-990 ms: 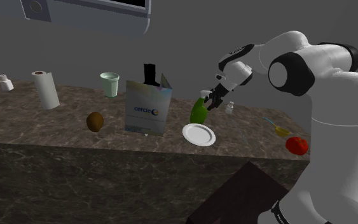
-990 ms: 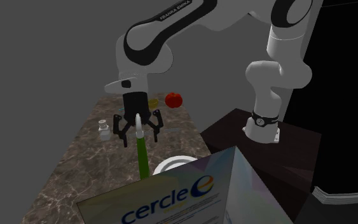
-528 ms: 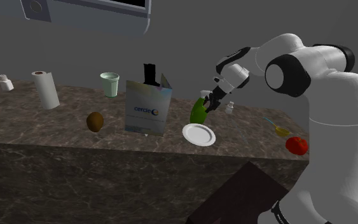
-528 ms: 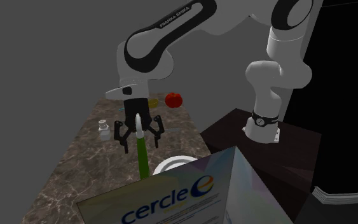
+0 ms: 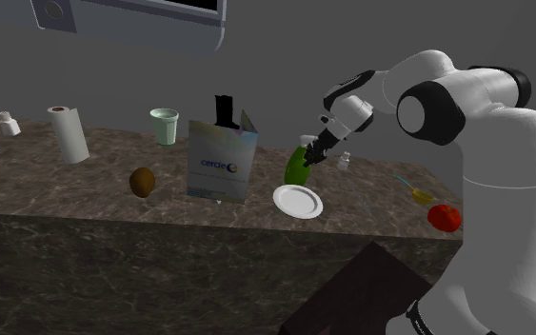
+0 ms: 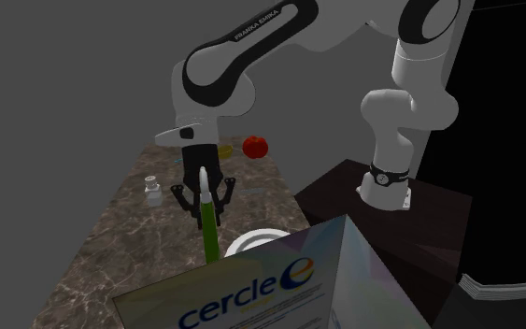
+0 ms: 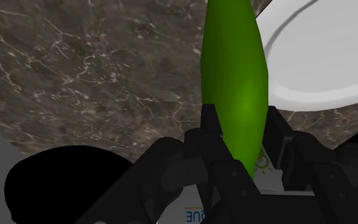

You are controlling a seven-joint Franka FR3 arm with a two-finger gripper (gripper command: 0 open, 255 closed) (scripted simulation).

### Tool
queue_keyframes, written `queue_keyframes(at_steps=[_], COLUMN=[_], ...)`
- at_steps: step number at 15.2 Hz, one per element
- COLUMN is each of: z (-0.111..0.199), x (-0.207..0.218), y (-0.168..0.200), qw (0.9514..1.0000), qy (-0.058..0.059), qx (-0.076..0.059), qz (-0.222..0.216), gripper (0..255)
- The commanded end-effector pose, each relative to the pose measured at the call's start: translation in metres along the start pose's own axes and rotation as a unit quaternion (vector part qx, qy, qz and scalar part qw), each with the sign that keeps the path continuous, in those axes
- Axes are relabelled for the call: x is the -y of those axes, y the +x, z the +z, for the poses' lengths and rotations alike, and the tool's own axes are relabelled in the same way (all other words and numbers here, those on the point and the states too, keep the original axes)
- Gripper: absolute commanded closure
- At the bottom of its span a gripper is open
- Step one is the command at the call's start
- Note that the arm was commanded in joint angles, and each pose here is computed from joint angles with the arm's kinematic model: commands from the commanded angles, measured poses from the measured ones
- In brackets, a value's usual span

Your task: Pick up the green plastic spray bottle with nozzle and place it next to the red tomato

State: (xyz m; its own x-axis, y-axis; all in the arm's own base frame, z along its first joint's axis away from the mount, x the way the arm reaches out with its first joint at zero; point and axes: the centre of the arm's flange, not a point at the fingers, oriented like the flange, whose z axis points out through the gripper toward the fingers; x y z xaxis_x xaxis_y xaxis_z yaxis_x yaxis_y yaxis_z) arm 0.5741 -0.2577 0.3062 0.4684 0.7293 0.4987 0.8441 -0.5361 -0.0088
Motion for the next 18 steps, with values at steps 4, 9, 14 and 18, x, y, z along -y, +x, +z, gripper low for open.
queue_keyframes(at_steps=[4, 9, 14, 18], z=[0.0, -0.018, -0.041, -0.059], x=[0.0, 0.0, 0.001, 0.001], y=[0.0, 0.011, 0.024, 0.034], qw=[1.0, 1.0, 1.0, 1.0], qy=[0.0, 0.0, 0.0, 0.0], qx=[0.0, 0.0, 0.0, 0.0], qz=[0.0, 0.0, 0.0, 0.0], gripper=[255, 255, 255, 255])
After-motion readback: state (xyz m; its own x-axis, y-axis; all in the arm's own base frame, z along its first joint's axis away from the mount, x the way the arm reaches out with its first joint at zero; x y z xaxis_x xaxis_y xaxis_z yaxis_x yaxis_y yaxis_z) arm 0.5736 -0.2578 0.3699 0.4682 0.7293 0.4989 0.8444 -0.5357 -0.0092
